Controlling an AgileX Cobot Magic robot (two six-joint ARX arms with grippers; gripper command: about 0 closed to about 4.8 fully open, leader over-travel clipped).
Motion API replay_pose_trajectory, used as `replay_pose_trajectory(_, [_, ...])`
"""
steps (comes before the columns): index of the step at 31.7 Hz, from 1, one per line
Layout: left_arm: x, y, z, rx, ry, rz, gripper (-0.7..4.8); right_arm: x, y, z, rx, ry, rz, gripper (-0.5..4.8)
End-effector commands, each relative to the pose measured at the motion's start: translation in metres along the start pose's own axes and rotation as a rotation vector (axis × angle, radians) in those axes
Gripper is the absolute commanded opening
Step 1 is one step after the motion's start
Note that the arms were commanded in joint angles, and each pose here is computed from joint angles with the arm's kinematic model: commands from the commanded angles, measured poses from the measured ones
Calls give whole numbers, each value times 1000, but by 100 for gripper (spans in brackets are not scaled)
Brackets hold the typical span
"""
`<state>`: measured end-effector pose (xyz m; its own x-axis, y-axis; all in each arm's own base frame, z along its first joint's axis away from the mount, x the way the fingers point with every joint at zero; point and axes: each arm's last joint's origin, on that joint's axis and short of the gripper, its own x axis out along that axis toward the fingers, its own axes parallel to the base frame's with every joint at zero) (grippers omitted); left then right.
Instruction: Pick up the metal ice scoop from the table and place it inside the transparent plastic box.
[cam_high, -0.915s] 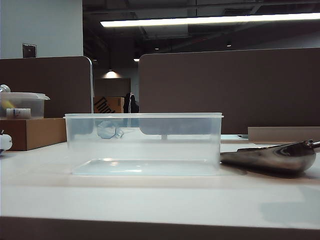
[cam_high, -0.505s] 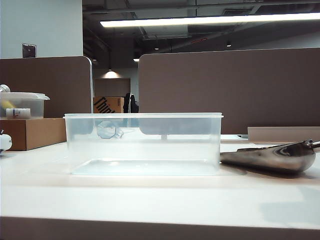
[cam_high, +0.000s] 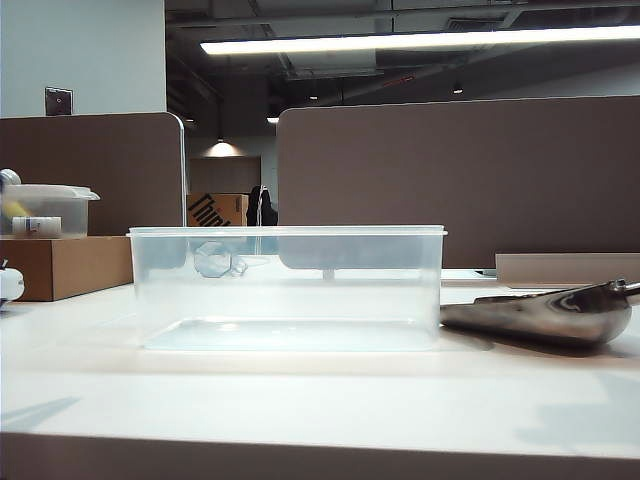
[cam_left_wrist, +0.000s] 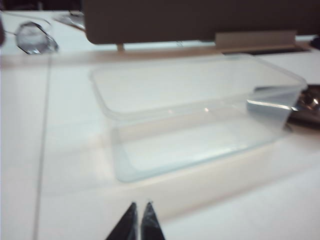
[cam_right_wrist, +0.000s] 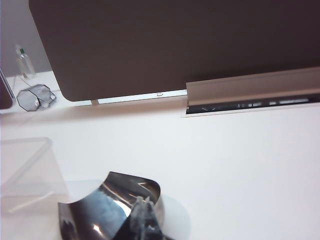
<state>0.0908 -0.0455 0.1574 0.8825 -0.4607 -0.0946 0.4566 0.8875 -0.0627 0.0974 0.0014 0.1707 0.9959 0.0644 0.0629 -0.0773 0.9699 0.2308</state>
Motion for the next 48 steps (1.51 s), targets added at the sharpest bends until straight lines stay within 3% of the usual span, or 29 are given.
replay_pose_trajectory(1, [4, -8, -5, 9, 68, -77, 21, 0, 0, 1, 168, -13, 2, -5])
replay_pose_trajectory(3, [5, -12, -9, 16, 110, -114, 21, 0, 0, -1, 268, 7, -5, -6])
replay_pose_trajectory(9, [6, -19, -12, 27, 149, -172, 21, -1, -4, -16, 732, 140, -91, 8])
replay_pose_trajectory(11, [6, -19, -12, 27, 148, -174, 21, -2, -3, -17, 820, 164, -92, 77])
replay_pose_trajectory(16, [6, -19, -12, 27, 148, -174, 21, -1, -3, -17, 982, 159, -91, 342])
replay_pose_trajectory(19, [6, -19, -12, 27, 148, -174, 21, -1, -3, -17, 1037, 160, -99, 428])
replay_pose_trajectory(28, [6, -19, -12, 27, 148, -174, 21, -1, -7, -19, 1126, 78, -230, 433])
replay_pose_trajectory(37, [6, -19, -12, 27, 148, -174, 21, 7, -12, -33, 1176, 178, -386, 432])
replay_pose_trajectory(48, [6, -19, -12, 27, 148, -174, 21, 26, -15, -36, 1184, 163, -411, 432])
